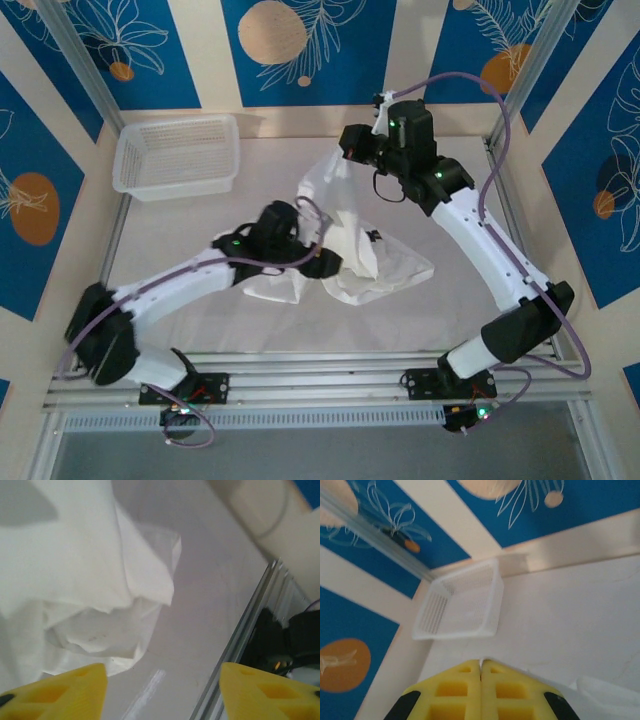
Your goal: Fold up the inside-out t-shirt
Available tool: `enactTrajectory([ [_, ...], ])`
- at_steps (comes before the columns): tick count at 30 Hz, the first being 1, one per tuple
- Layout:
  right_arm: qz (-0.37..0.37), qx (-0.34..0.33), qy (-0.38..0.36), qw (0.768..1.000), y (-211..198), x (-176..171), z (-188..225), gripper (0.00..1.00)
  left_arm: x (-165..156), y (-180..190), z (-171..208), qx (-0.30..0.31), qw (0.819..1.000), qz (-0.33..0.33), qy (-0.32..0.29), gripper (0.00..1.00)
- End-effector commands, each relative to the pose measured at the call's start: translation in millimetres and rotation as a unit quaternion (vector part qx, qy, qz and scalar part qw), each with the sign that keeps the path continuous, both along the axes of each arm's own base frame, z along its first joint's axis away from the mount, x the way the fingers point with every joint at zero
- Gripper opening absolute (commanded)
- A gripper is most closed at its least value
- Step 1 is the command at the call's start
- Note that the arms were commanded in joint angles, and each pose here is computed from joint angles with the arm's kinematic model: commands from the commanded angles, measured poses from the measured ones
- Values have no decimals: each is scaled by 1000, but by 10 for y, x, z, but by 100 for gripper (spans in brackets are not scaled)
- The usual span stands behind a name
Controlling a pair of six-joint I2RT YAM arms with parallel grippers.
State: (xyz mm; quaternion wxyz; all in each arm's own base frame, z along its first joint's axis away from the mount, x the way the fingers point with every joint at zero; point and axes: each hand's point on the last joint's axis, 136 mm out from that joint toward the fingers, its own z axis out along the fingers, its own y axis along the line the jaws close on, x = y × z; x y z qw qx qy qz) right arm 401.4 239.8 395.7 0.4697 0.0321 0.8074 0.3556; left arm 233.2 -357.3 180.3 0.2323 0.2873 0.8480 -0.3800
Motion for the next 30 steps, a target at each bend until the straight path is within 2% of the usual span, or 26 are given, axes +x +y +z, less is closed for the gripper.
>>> enactTrajectory([
  [1, -58, 20, -14, 998, -131, 158, -18, 0, 14, -388, -109, 21, 999, -32, -11, 72],
  [6, -115, 40, -27, 992, -431, 179, 4, 0, 201, -852, -627, 61, 997, -29, 21, 98],
  [8, -120, 42, -32, 991, -491, 172, 27, 0, 279, -968, -861, 76, 996, -22, 42, 99],
  [11, -124, 42, -34, 991, -549, 140, 59, 0, 462, -970, -1205, 126, 991, 10, 40, 99],
  [13, -129, 43, -37, 990, -597, 108, 75, 0, 540, -954, -1266, 131, 991, 22, 30, 86],
  [14, -133, 43, -40, 989, -628, 99, 93, 0, 560, -935, -1244, 127, 991, 27, 26, 71],
  [15, -138, 43, -44, 989, -669, 84, 116, 0, 580, -900, -1183, 124, 992, 33, 19, 44],
  [16, -148, 41, -47, 987, -734, 76, 141, 0, 605, -849, -1101, 123, 992, 40, 9, 17],
  [17, -159, 41, -50, 985, -801, 65, 172, 0, 632, -793, -1022, 123, 991, 45, 0, 0],
  [20, -218, 42, -62, 973, -1121, 24, 307, 0, 721, -527, -564, 106, 992, 62, -24, 0],
  [23, -314, 50, -78, 945, -1555, -72, 499, 0, 863, -84, 187, 74, 990, 92, -75, 0],
  [27, -410, 60, -101, 905, -2042, -345, 803, 0, 1022, 711, 1297, 36, 974, 160, -156, 0],
  [30, -461, 80, -127, 875, -2332, -610, 987, 0, 1017, 1170, 1935, 19, 959, 192, -207, 0],
])
